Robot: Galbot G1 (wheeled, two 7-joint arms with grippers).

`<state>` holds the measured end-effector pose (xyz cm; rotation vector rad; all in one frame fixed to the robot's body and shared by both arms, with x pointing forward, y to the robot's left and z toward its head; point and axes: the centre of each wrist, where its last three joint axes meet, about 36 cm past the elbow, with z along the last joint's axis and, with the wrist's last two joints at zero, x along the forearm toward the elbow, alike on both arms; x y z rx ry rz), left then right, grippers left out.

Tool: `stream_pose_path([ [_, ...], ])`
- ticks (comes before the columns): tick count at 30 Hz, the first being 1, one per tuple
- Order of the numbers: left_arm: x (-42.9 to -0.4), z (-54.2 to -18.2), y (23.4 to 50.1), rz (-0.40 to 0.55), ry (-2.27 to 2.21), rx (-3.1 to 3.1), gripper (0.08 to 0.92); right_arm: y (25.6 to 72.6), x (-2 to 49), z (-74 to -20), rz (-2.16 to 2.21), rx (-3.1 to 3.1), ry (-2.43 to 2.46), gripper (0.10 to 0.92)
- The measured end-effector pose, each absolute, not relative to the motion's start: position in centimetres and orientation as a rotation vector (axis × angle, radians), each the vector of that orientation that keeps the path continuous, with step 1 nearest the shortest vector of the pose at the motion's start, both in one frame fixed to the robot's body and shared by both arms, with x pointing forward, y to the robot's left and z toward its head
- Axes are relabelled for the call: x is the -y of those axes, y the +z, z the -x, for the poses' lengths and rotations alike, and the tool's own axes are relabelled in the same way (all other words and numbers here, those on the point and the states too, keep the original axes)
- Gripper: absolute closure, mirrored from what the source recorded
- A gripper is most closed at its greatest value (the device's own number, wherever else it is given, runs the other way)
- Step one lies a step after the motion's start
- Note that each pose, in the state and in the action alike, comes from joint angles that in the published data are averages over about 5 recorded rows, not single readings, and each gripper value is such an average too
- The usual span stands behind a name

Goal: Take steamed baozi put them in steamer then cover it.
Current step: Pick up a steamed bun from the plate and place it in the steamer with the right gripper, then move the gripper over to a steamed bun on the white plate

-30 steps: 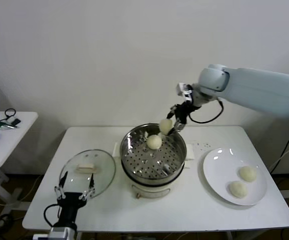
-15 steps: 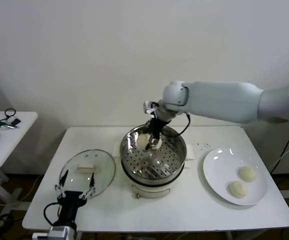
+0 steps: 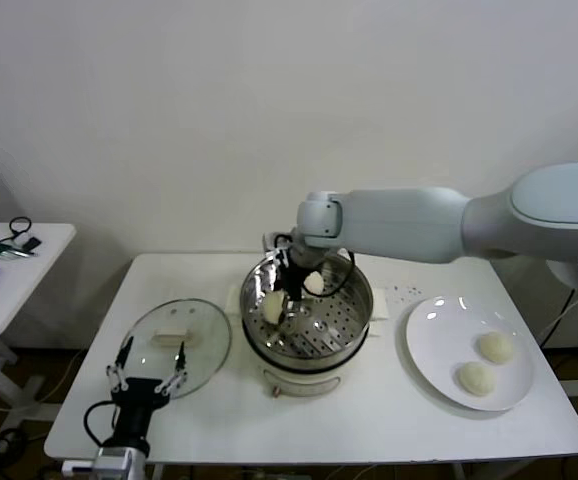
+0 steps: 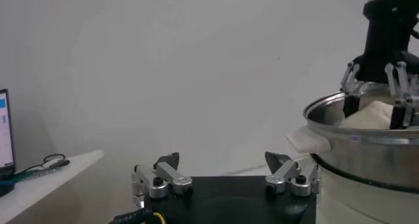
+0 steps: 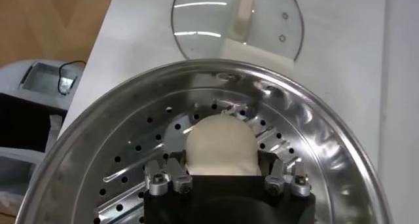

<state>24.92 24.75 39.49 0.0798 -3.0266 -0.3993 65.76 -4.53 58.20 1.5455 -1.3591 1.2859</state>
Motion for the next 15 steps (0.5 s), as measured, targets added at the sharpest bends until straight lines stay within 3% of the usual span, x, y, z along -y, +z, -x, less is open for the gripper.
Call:
stream_pose_path([
  [4,-24.7,-25.1,39.5,-0.081,-0.399,3.027,0.177,58.2,4.4,-65.8,-1.546,1.357,1.289,0.205],
  [15,-24.7,-25.3,39.2,-0.092,-0.412,3.021,0.177,61.3,6.5,-66.3,-1.558,1.360,1.294,0.199],
])
